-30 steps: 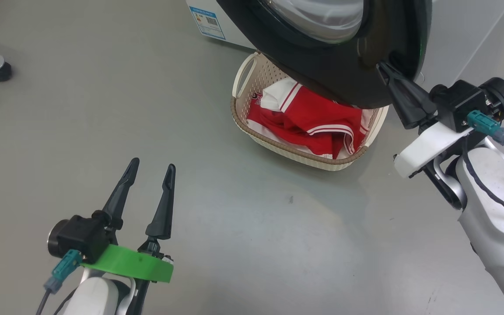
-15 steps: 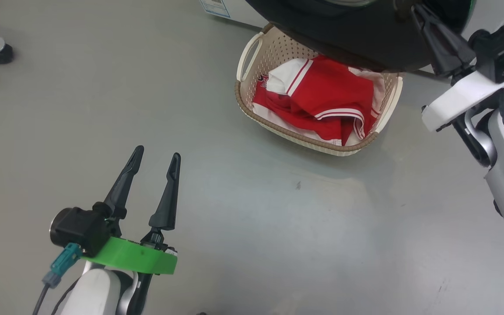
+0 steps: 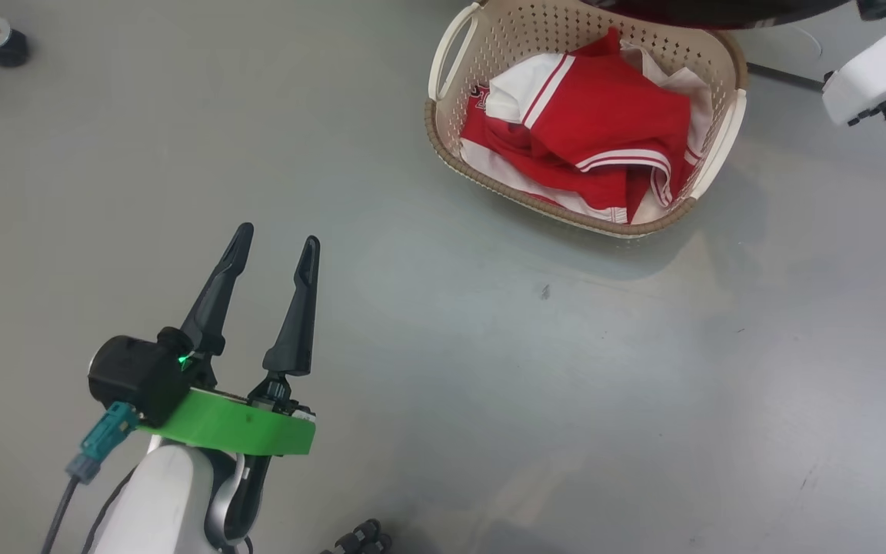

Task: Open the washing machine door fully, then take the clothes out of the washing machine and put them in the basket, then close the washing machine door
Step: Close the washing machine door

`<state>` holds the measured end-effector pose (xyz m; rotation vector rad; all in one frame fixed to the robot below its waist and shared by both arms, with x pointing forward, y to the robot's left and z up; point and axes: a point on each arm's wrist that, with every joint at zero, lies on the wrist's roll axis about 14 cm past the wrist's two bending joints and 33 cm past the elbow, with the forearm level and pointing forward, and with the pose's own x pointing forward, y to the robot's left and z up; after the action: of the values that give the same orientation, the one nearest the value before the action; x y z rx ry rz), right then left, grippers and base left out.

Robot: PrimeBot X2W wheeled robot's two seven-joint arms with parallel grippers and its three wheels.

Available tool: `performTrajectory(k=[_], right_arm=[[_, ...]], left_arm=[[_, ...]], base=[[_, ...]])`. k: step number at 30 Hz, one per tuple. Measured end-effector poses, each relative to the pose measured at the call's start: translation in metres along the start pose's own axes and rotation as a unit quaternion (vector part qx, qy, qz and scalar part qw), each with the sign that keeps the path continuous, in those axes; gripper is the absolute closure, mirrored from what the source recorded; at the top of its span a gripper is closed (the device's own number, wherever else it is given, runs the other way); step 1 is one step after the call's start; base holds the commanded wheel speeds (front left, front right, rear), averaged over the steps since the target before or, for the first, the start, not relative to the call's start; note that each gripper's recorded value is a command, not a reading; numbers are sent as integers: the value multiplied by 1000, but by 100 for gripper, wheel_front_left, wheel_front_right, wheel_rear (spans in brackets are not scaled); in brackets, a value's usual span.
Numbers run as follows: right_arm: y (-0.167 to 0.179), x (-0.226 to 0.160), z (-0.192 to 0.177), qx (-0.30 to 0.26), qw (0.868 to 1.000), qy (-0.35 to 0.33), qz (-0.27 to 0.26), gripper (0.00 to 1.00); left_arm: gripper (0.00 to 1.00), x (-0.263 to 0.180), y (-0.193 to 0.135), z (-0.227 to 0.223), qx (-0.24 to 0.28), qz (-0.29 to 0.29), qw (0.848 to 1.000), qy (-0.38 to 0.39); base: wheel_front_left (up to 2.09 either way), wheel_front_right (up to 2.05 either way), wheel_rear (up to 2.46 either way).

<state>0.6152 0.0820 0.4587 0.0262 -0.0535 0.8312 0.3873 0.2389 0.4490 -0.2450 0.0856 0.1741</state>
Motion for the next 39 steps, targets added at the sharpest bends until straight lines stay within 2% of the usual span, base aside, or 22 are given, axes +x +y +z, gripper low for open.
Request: performTrajectory(k=[10,21,27,39], right_arm=[[-25,21,-3,23,999,-7,-32,100],[-44,36,-3,7,999,-8,-45,100],[-57,43,-3,3,997,-10,-70,100],[-58,46,-4,14,996,-19,-82,100]], left_arm=[[0,12,7,-3,-5,11,1000,1],[0,18,9,-12,-5,14,1000,13],[0,20,9,-15,-6,16,1000,17],[0,19,10,-15,-6,17,1000,19]], base=[[0,0,0],[0,0,0],[0,0,0],[0,0,0]])
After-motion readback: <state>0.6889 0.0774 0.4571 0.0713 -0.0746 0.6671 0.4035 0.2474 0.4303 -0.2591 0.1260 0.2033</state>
